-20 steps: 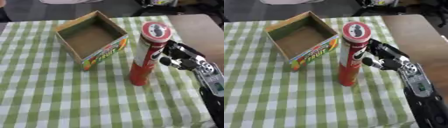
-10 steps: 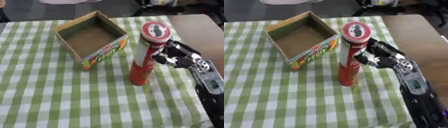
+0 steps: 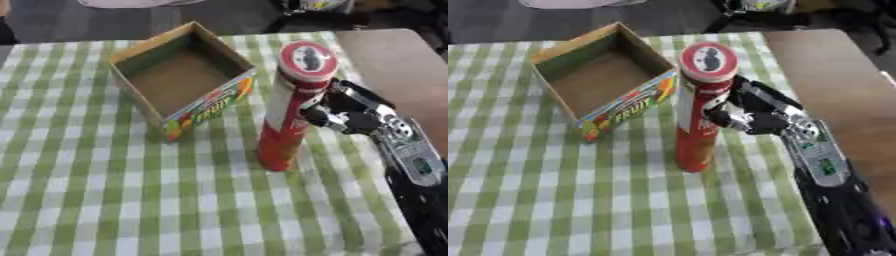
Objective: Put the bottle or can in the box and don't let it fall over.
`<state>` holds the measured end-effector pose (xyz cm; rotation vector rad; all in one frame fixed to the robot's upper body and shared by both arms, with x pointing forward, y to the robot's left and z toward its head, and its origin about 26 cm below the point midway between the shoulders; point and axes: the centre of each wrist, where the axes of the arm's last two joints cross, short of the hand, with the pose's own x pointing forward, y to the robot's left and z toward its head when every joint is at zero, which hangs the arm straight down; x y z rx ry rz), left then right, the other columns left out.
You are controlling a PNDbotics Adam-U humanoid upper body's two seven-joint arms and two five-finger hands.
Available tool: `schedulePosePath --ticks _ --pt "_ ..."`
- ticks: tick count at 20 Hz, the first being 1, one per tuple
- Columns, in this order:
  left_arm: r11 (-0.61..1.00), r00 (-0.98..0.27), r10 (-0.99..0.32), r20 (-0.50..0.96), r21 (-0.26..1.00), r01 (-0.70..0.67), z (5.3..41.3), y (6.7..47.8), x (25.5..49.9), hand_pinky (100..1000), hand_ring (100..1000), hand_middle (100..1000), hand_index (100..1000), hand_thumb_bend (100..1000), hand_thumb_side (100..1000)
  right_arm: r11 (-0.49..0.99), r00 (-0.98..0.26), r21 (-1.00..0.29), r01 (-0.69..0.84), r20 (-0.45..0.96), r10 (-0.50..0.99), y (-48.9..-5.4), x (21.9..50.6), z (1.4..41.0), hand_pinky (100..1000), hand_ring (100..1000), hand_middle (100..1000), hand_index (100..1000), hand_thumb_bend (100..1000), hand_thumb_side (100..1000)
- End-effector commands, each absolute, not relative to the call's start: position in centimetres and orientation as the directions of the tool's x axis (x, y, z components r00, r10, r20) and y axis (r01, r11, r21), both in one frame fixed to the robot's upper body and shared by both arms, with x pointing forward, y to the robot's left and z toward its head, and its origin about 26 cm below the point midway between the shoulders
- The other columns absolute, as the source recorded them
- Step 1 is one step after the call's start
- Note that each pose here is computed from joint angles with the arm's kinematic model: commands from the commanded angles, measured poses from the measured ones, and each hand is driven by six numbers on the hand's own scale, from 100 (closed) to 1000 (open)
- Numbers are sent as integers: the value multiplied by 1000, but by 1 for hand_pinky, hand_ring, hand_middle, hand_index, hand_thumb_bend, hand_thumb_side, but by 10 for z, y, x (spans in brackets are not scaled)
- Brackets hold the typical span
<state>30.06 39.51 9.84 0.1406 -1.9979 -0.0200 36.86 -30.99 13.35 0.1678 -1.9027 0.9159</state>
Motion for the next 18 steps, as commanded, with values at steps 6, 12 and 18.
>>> schedulePosePath --ticks 6,12,18 --pt "991 -431 -131 893 102 -89 108 399 301 1000 1000 1000 857 221 782 698 -530 -520 -493 815 233 -308 369 142 1000 1000 1000 1000 566 539" --pt "991 -431 -132 893 104 -87 109 399 302 1000 1000 1000 854 220 780 673 -539 -536 -510 809 235 -307 364 145 1000 1000 1000 1000 571 556" --pt "991 -427 -131 895 104 -85 108 399 301 1000 1000 1000 853 220 782 666 -528 -534 -522 815 239 -305 364 141 1000 1000 1000 1000 573 547"
